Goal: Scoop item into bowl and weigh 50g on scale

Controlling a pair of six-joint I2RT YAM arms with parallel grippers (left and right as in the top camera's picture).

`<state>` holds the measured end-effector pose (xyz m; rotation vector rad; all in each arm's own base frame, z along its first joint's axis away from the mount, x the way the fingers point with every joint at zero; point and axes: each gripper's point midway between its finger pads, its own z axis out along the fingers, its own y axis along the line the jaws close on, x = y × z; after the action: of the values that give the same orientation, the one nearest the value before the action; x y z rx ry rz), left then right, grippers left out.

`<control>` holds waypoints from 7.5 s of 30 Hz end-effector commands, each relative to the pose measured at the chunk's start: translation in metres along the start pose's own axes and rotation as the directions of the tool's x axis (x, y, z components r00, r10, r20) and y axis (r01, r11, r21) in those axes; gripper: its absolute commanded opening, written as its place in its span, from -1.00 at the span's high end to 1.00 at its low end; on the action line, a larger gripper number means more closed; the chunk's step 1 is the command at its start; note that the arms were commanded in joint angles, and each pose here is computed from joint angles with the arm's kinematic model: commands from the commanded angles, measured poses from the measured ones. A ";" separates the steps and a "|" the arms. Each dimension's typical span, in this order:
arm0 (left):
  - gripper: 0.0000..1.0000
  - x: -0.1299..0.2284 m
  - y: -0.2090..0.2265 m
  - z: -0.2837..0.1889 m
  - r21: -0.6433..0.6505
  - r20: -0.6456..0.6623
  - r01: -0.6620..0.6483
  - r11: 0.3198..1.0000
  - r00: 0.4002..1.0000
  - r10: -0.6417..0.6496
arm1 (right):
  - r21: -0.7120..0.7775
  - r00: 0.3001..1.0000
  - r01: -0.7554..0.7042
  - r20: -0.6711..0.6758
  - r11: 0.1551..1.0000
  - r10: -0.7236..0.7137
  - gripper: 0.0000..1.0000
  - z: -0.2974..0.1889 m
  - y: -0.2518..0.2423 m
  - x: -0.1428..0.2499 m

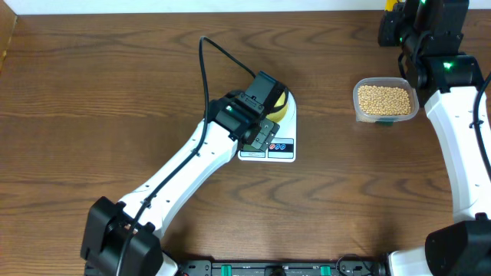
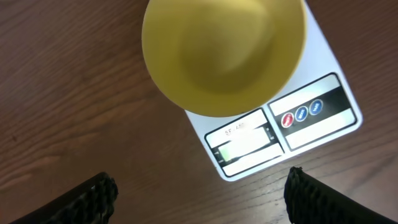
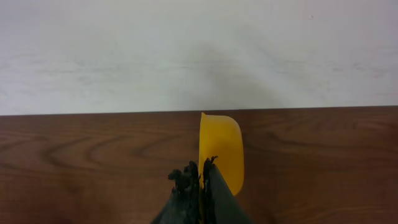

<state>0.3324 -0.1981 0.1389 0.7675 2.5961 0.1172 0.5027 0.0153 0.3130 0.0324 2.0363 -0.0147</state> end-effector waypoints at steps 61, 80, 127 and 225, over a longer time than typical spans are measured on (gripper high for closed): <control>-0.76 0.015 -0.009 0.039 -0.248 -0.009 0.018 0.969 1.000 -0.021 | -0.003 0.999 -0.012 -0.032 1.000 0.012 0.98 0.002 0.000 0.009; -0.76 0.029 -0.030 0.056 -0.234 -0.079 -0.096 0.967 0.994 0.080 | -0.002 0.999 -0.012 -0.041 1.000 0.012 0.98 0.002 -0.001 0.011; -0.76 0.029 -0.053 0.091 -0.159 -0.089 -0.092 0.983 0.993 0.079 | -0.002 0.999 -0.011 -0.047 1.000 0.011 0.98 0.002 -0.001 0.012; -0.76 0.028 -0.039 0.088 -0.248 -0.052 0.035 0.968 0.997 -0.049 | -0.001 0.998 -0.011 -0.055 1.000 0.011 0.98 0.002 -0.001 0.014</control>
<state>0.3293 -0.2243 0.0420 0.6497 2.5886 0.4171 0.4971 0.0148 0.3025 0.0314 2.0842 -0.0184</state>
